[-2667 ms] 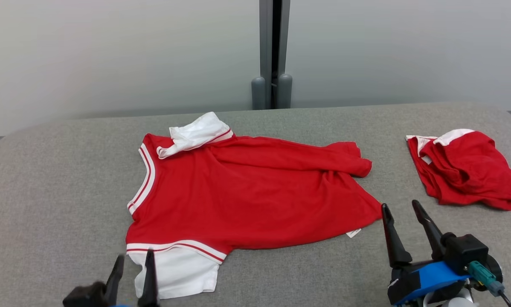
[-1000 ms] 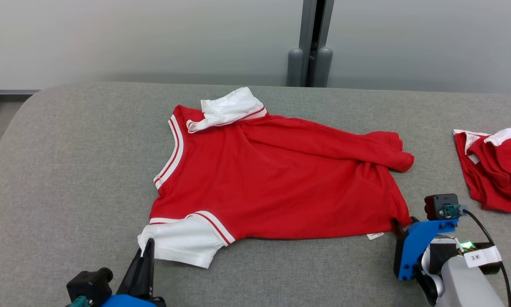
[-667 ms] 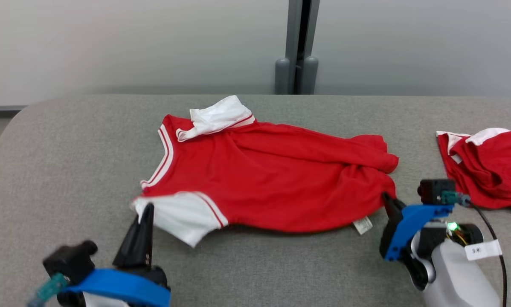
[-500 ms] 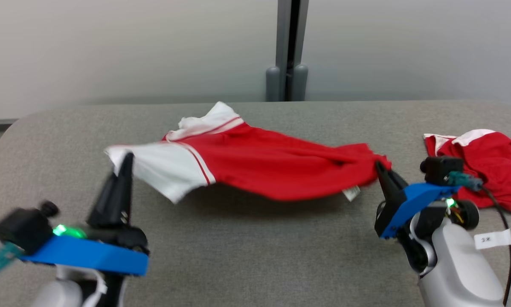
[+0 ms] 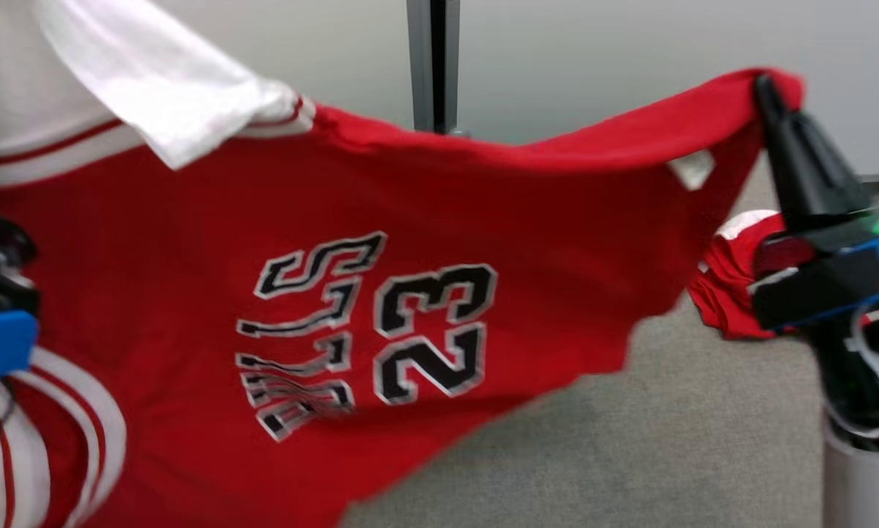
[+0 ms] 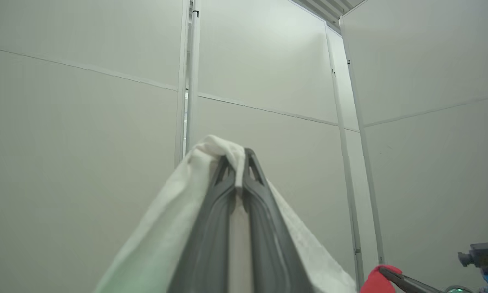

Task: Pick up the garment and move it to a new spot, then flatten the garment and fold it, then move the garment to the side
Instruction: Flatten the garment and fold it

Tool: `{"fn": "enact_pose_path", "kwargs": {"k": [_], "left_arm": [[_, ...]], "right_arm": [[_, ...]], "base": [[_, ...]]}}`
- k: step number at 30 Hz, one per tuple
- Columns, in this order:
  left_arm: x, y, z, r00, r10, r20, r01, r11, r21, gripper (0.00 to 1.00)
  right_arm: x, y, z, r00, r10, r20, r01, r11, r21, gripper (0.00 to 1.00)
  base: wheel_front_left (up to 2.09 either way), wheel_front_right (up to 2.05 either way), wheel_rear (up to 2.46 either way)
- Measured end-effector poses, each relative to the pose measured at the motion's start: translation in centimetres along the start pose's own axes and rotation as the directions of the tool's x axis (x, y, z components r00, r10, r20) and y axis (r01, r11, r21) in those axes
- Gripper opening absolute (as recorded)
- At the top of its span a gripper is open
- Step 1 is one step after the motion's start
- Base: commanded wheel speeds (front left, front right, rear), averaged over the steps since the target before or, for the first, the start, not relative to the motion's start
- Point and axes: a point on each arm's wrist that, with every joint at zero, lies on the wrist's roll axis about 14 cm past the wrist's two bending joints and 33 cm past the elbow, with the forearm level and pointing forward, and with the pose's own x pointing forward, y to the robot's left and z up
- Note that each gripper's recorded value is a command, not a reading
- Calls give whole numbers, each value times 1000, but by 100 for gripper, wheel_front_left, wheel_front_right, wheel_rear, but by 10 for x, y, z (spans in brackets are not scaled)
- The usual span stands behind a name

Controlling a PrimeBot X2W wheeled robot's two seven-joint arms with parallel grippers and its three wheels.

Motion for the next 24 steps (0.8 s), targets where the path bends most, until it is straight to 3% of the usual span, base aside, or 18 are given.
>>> {"fn": "enact_pose_path", "kwargs": {"k": [5, 12, 15, 17, 24], "left_arm": [[26, -3, 14, 997, -71, -9, 71, 995, 76, 0], [59, 29, -37, 991, -52, -127, 53, 999, 4, 0], [78, 59, -82, 980, -25, -197, 21, 1000, -22, 0], [83, 68, -94, 977, -15, -215, 13, 1000, -13, 0], [128, 124, -147, 965, 63, -256, -52, 997, 52, 0]], "right_arm": [[-11, -7, 43, 996, -30, 79, 36, 997, -74, 0], [4, -31, 34, 994, -103, 31, 106, 981, -165, 0], [37, -43, 2, 992, -119, -38, 111, 979, -170, 0], [47, -45, -4, 992, -122, -46, 112, 977, -180, 0], [136, -50, -29, 993, -105, -45, 93, 972, -216, 0]], "base": [[0, 0, 0], [0, 0, 0], [0, 0, 0], [0, 0, 0], [0, 0, 0]]}}
